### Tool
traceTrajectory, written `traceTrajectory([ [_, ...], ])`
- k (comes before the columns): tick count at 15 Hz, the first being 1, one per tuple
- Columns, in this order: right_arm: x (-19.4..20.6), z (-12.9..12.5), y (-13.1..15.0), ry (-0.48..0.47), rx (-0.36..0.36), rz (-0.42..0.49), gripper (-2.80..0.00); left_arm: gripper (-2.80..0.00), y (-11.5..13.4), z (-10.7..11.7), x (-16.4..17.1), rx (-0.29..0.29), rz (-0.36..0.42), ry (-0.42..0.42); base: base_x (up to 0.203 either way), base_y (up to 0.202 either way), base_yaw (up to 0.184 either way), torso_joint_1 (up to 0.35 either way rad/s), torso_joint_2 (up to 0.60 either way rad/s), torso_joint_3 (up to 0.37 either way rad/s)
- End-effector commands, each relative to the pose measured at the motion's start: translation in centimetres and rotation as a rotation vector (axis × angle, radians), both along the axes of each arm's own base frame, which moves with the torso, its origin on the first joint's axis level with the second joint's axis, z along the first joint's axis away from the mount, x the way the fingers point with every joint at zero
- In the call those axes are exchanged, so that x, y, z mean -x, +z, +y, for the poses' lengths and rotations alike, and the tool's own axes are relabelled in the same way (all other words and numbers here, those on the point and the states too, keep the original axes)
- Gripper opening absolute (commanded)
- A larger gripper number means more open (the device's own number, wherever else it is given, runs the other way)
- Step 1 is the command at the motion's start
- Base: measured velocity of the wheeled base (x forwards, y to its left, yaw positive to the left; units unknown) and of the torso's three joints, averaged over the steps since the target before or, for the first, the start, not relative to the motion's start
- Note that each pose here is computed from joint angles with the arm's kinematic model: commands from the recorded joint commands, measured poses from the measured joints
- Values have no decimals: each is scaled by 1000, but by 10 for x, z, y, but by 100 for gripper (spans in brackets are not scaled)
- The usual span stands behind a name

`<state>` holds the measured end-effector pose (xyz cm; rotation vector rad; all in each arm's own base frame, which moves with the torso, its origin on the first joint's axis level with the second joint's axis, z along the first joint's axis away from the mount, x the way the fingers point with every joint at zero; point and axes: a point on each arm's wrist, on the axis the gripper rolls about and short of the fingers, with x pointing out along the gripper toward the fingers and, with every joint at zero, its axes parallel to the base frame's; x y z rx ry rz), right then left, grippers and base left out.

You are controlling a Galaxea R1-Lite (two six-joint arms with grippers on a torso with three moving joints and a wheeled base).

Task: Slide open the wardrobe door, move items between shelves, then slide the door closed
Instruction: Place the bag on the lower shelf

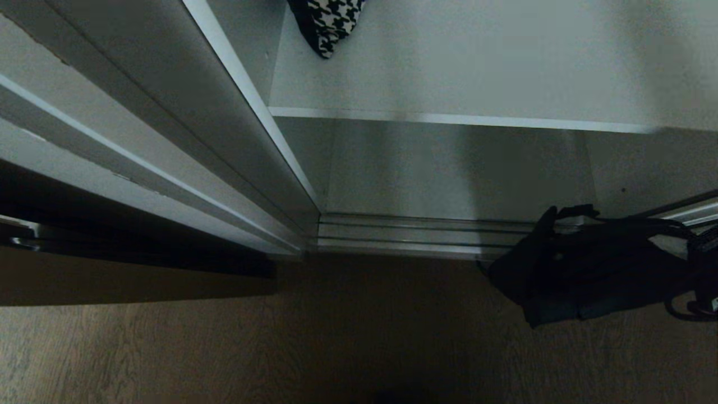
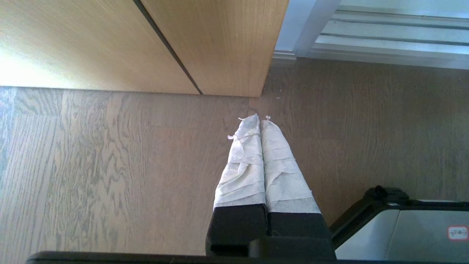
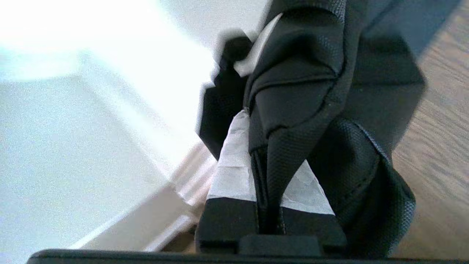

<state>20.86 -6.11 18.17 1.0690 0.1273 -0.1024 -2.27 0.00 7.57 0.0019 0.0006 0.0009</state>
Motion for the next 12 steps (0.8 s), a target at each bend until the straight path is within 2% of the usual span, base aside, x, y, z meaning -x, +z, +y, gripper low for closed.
traceTrajectory([
  [1, -1, -9, -11, -5, -28, -22, -280, -280, 0, 0, 0, 0, -1, 1, 0, 0, 0, 0, 0, 0],
  [4, -9, -15, -15, -12, -92, -25, -280, -280, 0, 0, 0, 0, -1, 1, 0, 0, 0, 0, 0, 0],
  [7, -16, -18, -7, -18, -137, -56, -280, -280, 0, 0, 0, 1, -1, -1, 0, 0, 0, 0, 0, 0],
  [10, -12, -13, 4, 0, -138, -99, -280, -280, 0, 0, 0, 0, -1, 1, 0, 0, 0, 0, 0, 0],
  [12, -3, -5, 17, 56, -123, -147, -280, -280, 0, 0, 0, 0, -1, 0, 0, 0, 0, 0, 0, 0],
])
